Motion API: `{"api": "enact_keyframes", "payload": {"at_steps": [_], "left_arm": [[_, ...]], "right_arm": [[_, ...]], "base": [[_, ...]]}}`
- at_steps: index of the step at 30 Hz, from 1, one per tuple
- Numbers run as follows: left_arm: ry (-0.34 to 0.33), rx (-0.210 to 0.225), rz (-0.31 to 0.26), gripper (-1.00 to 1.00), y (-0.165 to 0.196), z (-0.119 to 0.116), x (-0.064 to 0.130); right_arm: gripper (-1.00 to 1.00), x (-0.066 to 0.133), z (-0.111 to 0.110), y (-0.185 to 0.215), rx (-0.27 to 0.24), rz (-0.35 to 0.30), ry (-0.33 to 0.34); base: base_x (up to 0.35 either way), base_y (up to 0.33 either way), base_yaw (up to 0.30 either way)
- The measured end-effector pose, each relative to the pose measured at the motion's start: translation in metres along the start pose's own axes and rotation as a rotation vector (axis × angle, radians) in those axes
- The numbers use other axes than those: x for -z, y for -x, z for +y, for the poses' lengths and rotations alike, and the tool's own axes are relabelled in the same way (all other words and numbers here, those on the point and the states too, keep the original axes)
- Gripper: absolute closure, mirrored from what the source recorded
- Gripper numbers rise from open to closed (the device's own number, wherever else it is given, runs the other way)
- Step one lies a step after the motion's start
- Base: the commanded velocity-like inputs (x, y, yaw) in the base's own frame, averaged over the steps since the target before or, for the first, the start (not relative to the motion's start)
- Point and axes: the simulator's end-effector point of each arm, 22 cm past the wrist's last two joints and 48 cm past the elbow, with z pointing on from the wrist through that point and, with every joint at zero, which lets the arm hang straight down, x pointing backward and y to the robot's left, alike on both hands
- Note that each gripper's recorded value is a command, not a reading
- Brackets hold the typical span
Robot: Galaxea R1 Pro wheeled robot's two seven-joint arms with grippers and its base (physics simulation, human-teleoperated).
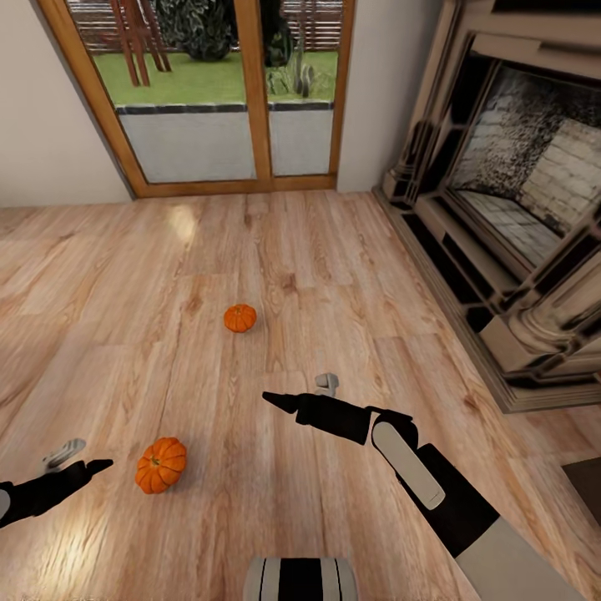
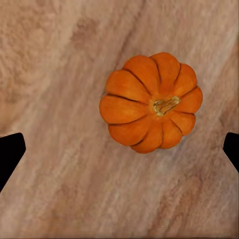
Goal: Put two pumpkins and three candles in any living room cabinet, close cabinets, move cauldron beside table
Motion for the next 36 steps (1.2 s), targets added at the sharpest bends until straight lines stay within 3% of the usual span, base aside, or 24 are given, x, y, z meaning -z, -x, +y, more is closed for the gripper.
{"api": "enact_keyframes", "payload": {"at_steps": [18, 25, 32, 36], "left_arm": [[0.027, 0.010, 0.062, -1.00, -0.033, 0.010, -0.030], [0.030, 0.005, 0.066, -1.00, -0.037, 0.008, -0.032], [0.032, 0.004, 0.056, -1.00, -0.034, 0.008, -0.032], [0.063, 0.000, -0.015, -1.00, -0.024, 0.022, -0.034]], "right_arm": [[-1.00, -0.008, -0.036, -0.023, -0.069, 0.027, -0.021], [-1.00, -0.008, -0.036, -0.023, -0.066, 0.028, -0.023], [-1.00, -0.008, -0.037, -0.023, -0.065, 0.028, -0.025], [-1.00, -0.008, -0.037, -0.023, -0.064, 0.029, -0.026]], "base": [[0.000, 0.000, 0.000], [0.000, 0.000, 0.000], [0.000, 0.000, 0.000], [0.000, 0.000, 0.000]]}}
